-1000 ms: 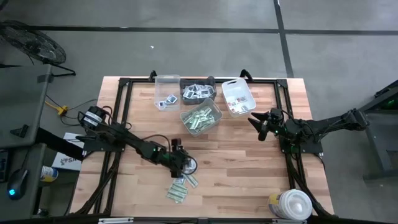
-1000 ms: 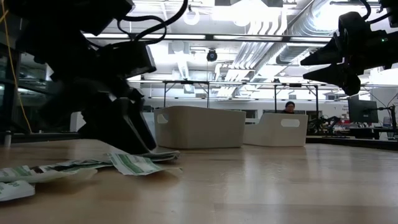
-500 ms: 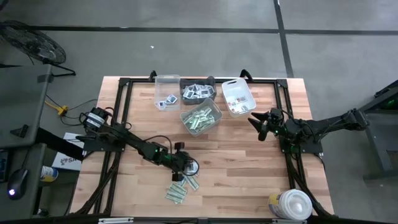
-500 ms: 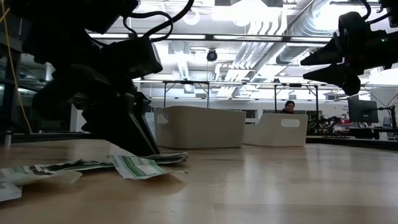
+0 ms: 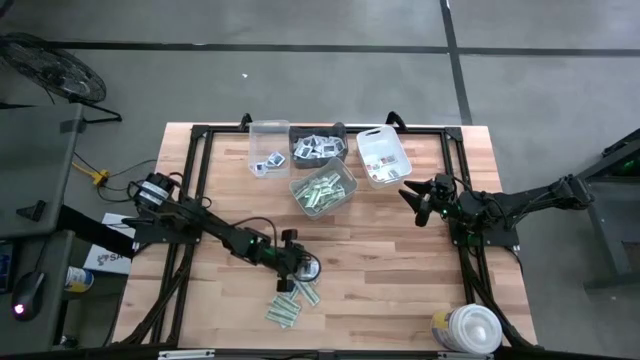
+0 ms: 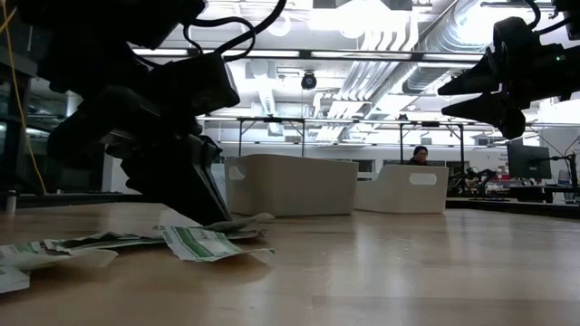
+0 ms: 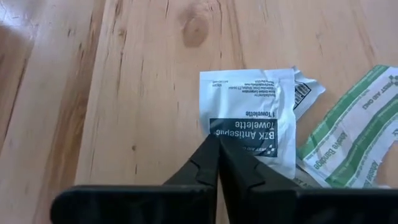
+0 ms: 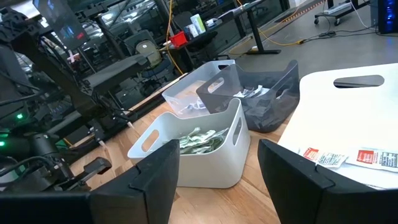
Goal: Pick & Place First Aid Supplies
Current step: Put the towelette pack into the black bin
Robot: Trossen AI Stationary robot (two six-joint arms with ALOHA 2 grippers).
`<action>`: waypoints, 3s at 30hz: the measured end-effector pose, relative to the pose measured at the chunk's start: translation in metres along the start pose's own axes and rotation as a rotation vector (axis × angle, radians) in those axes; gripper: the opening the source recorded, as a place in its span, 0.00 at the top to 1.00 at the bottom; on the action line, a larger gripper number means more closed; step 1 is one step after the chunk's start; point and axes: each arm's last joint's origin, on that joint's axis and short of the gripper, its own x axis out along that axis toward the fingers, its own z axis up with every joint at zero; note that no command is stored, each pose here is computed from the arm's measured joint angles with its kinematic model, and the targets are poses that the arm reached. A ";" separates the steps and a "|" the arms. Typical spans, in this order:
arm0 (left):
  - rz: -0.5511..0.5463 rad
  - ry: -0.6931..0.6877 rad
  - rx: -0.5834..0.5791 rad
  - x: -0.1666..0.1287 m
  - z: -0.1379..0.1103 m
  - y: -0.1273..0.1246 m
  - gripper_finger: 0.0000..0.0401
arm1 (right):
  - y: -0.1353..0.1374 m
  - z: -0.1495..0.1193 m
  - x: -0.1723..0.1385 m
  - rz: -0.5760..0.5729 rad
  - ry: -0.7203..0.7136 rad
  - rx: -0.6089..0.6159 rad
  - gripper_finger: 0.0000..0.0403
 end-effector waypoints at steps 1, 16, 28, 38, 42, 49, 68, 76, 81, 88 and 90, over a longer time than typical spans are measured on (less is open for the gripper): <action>-0.006 0.001 0.001 -0.001 0.001 0.000 0.99 | 0.000 0.000 0.000 0.000 0.000 0.000 0.48; 0.060 0.051 0.040 -0.038 0.004 0.008 1.00 | 0.000 0.000 0.000 0.000 0.000 0.000 0.48; 0.108 -0.001 0.032 -0.073 0.013 0.015 1.00 | 0.000 0.000 0.000 0.000 0.000 0.000 0.48; 0.138 -0.053 0.017 -0.096 0.019 0.019 1.00 | 0.000 0.000 0.000 0.000 0.000 0.000 0.48; 0.143 -0.082 0.009 -0.101 0.022 0.020 1.00 | 0.000 0.000 0.000 0.000 0.000 0.000 0.48; 0.163 -0.143 -0.046 -0.112 0.032 0.033 1.00 | 0.000 0.000 0.000 0.000 0.000 0.000 0.48; 0.368 -0.182 -0.124 -0.138 0.089 0.166 1.00 | 0.000 0.000 0.000 0.000 0.000 0.000 0.48; 0.486 -0.094 -0.149 -0.134 0.107 0.235 1.00 | 0.000 0.000 0.000 0.000 0.000 0.000 0.48; 0.561 0.008 -0.201 -0.121 0.116 0.270 1.00 | 0.000 0.000 0.000 0.000 0.000 0.000 0.48; 0.590 0.117 -0.176 -0.097 0.127 0.302 1.00 | 0.000 0.000 0.000 0.002 0.001 0.000 0.48; 0.588 0.143 -0.177 -0.093 0.127 0.307 1.00 | 0.000 0.000 0.000 0.002 0.002 0.000 0.48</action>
